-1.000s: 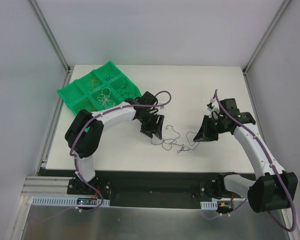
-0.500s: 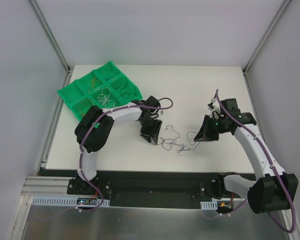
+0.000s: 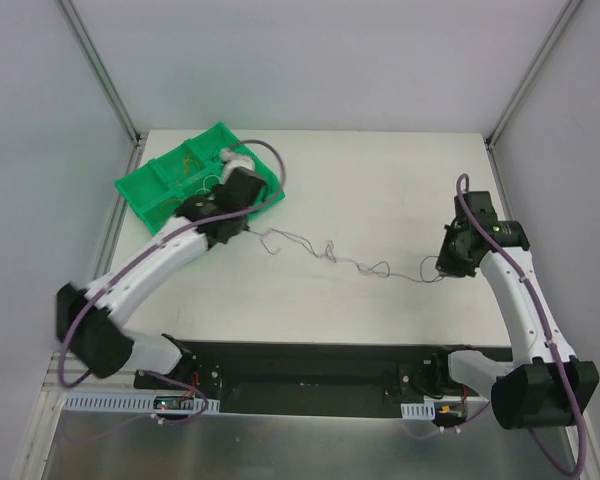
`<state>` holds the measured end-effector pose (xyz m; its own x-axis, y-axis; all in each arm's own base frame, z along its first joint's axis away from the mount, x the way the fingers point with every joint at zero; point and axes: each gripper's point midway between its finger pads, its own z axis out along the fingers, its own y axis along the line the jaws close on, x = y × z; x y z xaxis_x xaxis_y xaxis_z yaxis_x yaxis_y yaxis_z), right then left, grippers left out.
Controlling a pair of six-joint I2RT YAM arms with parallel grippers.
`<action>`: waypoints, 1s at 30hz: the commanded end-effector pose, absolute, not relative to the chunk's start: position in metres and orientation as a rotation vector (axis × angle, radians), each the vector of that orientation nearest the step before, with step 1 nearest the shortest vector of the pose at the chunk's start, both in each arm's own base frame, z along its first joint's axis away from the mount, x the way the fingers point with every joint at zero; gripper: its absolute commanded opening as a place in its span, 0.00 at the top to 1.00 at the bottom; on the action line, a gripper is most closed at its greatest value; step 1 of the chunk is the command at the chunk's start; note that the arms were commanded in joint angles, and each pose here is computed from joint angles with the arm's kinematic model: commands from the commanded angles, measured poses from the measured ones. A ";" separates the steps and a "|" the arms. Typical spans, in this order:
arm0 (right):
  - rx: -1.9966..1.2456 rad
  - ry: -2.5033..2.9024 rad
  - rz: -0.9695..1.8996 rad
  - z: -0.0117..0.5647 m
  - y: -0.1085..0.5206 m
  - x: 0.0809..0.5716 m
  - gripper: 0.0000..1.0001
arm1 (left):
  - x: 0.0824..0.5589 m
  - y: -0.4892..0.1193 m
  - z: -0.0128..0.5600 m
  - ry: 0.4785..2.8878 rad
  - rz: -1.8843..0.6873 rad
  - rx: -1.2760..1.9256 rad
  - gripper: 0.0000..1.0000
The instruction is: Untangle the cables
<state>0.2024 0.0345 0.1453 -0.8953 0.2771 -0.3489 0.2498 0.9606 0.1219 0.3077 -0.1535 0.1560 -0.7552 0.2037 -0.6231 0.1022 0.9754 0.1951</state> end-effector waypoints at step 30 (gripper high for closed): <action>0.349 2.905 0.113 0.149 0.041 0.289 0.99 | 0.279 0.028 0.448 1.677 0.546 -0.127 1.00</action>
<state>0.2990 0.0132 0.1352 -0.9422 0.2670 -0.2024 0.2775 0.9604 -0.0249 0.2394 0.0397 0.4113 -0.2696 0.2319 -0.9346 -0.3708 0.8707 0.3230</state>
